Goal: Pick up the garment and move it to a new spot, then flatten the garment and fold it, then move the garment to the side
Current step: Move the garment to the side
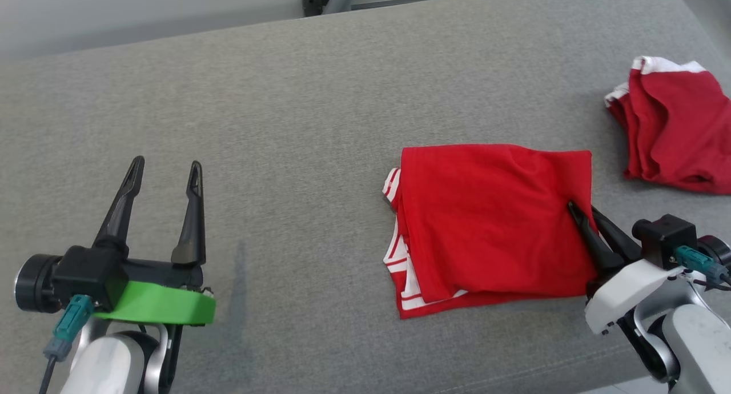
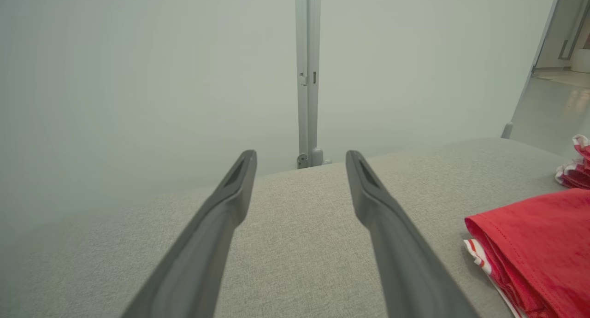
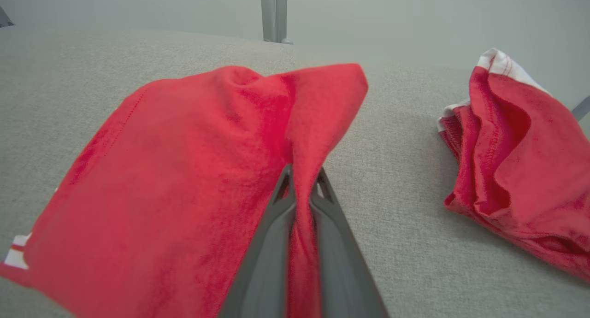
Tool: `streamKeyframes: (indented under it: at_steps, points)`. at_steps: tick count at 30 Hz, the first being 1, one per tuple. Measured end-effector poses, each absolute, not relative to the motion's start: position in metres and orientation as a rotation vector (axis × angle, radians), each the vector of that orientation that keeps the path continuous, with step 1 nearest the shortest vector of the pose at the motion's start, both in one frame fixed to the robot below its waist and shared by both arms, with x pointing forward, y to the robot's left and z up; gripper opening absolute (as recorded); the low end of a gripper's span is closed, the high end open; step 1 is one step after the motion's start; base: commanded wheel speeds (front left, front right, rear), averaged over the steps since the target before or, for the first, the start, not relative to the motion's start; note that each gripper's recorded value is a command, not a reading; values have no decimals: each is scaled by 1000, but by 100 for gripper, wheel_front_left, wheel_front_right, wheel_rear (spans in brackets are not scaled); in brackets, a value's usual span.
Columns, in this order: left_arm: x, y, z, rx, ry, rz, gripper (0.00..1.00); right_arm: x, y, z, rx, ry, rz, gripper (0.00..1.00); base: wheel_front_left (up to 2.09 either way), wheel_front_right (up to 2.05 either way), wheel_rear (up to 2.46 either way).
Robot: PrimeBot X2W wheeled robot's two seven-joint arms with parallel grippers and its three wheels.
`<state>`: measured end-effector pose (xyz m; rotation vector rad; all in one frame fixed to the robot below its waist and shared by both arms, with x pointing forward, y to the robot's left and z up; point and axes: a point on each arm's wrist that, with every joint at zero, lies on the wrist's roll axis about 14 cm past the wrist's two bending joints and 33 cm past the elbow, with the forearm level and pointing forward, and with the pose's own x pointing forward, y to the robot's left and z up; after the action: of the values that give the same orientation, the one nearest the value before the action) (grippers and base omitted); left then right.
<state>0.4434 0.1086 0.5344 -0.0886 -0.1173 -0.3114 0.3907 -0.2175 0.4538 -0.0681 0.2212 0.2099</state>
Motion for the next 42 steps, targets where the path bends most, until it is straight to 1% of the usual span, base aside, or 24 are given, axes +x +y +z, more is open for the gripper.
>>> streamKeyframes:
  at_steps: [3, 8, 11, 14, 17, 18, 23, 29, 30, 31, 32, 33, 34, 35, 36, 42]
  points:
    - [454, 85, 537, -92, -127, -378, 100, 392, -231, 468, -83, 186, 173, 0, 0, 0, 0]
    - [471, 57, 532, -107, -123, -455, 100, 416, -240, 491, -131, 121, 163, 0, 0, 0, 0]
    - [480, 47, 522, -113, -105, -480, 100, 433, -263, 500, -178, 99, 127, 0, 0, 0, 0]
    - [487, 40, 510, -113, -84, -502, 100, 444, -298, 510, -224, 82, 60, 0, 0, 0, 0]
    - [494, 34, 499, -117, -61, -523, 100, 447, -337, 515, -289, 97, -10, 0, 0, 0, 0]
    - [494, 34, 499, -117, -61, -523, 100, 447, -337, 515, -289, 97, -10, 0, 0, 0, 0]
    - [507, 28, 481, -109, -31, -549, 100, 449, -392, 522, -358, 126, -124, 0, 0, 0, 0]
    - [520, 25, 461, -99, -4, -566, 100, 459, -428, 496, -355, 206, -214, 0, 0, 0, 0]
    - [522, 26, 458, -96, 1, -564, 100, 461, -432, 492, -359, 217, -225, 2, 0, 0, 0]
    - [523, 27, 455, -97, 6, -563, 100, 464, -436, 488, -362, 226, -234, 13, 0, 0, 0]
    - [524, 28, 451, -94, 14, -560, 100, 467, -438, 485, -355, 230, -243, 9, 0, 0, 0]
    - [525, 30, 448, -91, 21, -557, 100, 470, -441, 482, -351, 237, -253, 9, 0, 0, 0]
    - [525, 32, 445, -89, 27, -552, 100, 472, -444, 478, -352, 247, -260, 14, 0, 0, 0]
    - [525, 34, 442, -87, 34, -548, 100, 474, -447, 474, -349, 256, -273, 48, 0, 0, 0]
    - [526, 36, 439, -85, 39, -544, 100, 475, -449, 468, -341, 266, -284, 100, 0, 0, 0]
    - [525, 46, 430, -75, 59, -519, 100, 488, -444, 455, -278, 249, -314, 100, 0, 0, 0]
